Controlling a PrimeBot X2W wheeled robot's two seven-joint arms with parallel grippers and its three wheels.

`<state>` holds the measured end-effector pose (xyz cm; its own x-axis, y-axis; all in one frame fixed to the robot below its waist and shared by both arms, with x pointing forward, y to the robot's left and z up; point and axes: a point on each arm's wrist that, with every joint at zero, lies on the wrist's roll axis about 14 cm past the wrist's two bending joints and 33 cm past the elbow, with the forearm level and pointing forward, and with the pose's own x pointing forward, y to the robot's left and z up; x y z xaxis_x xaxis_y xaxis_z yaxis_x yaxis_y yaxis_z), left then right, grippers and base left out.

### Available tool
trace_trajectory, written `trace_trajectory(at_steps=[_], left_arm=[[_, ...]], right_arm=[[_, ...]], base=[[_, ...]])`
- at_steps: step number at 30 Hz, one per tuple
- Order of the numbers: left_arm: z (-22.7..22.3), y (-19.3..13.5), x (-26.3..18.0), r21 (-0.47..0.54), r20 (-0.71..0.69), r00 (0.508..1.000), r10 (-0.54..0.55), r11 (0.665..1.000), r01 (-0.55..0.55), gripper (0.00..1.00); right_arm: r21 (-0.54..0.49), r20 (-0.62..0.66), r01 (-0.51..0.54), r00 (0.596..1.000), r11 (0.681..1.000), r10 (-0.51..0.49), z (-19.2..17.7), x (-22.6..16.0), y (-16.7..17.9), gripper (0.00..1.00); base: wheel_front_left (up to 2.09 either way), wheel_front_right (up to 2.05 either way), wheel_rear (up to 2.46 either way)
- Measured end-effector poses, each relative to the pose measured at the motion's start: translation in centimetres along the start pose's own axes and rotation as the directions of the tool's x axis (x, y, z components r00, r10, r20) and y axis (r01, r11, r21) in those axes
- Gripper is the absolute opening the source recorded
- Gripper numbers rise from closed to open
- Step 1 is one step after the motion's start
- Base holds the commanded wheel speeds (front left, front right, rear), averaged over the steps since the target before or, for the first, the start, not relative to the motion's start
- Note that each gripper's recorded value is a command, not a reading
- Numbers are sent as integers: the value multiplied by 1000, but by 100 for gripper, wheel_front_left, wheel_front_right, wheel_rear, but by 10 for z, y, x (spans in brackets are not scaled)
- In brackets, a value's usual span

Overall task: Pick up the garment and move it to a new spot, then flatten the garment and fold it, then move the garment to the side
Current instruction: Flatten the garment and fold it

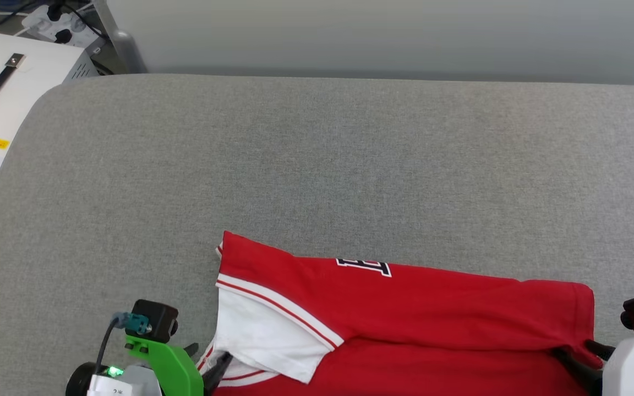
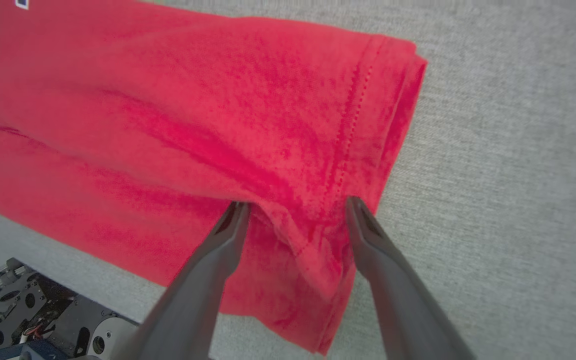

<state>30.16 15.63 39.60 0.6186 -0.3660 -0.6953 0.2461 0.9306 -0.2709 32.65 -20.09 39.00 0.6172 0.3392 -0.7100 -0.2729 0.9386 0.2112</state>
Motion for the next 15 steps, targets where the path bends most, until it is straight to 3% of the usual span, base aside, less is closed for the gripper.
trace_trajectory(at_steps=[10,15], left_arm=[[64,1,-21,-8,291,956,40,999,-39,100],[108,8,-34,26,500,863,70,995,-96,100]], right_arm=[[33,59,16,998,999,-18,34,-27,-4,100],[56,64,36,997,998,-40,44,-33,0,100]], base=[[0,0,0],[0,0,0]])
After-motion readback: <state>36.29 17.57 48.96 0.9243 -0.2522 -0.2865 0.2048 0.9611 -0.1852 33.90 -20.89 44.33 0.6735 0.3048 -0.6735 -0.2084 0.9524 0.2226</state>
